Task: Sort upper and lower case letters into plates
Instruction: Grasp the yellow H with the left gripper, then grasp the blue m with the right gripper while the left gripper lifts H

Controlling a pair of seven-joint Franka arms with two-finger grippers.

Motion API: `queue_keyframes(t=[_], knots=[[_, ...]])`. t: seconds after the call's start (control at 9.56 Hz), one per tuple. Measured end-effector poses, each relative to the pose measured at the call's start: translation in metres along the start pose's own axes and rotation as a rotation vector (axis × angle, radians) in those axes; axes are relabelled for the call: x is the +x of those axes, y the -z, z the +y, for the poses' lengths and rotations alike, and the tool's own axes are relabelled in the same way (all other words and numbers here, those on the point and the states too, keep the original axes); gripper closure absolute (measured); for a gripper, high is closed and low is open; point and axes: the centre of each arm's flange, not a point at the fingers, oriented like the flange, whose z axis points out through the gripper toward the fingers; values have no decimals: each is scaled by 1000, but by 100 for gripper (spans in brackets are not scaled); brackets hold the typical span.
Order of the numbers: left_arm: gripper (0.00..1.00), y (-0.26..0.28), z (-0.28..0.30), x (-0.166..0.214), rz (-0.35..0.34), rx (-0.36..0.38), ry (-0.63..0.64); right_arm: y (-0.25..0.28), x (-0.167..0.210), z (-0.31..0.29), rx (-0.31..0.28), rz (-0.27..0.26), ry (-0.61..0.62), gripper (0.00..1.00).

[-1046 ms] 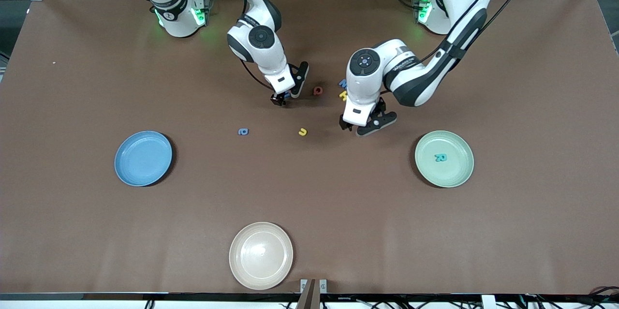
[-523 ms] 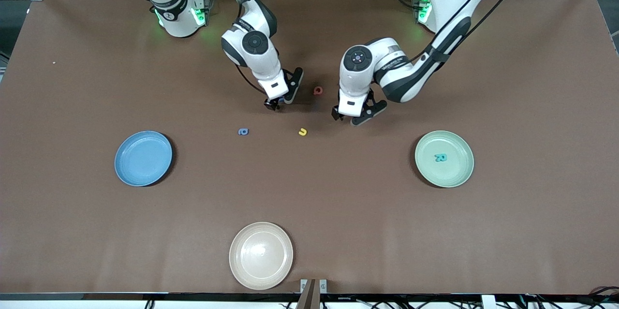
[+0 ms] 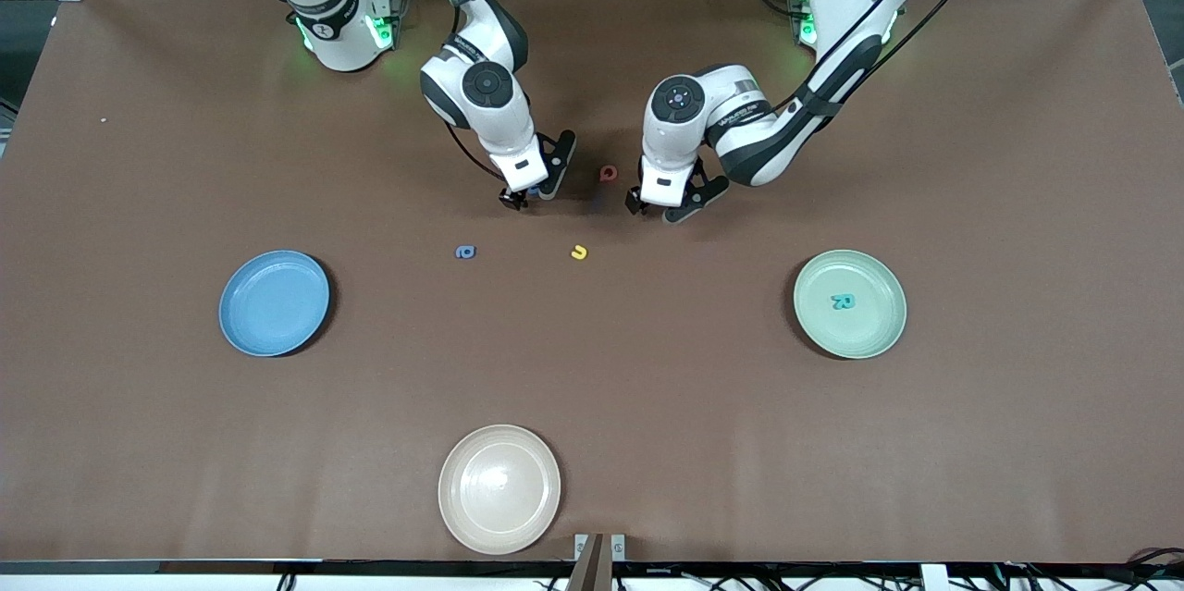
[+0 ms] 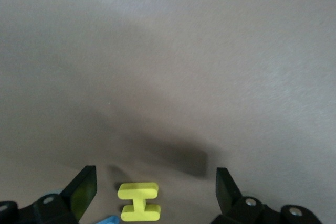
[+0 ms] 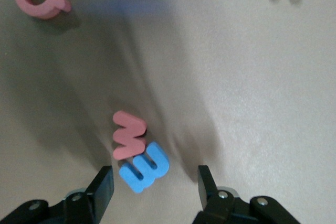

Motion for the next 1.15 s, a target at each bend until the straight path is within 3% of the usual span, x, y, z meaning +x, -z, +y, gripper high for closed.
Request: queue_keyframes(t=[0.52, 1.05, 1.15], knots=[[7, -7, -7, -14, -9, 9, -2, 8, 7, -18, -5, 8, 36, 27], [40, -4, -4, -15, -10, -9, 10, 6, 6, -19, -37, 2, 95, 27], [57, -2, -2, -14, -9, -18, 10, 5, 6, -16, -43, 11, 96, 27]])
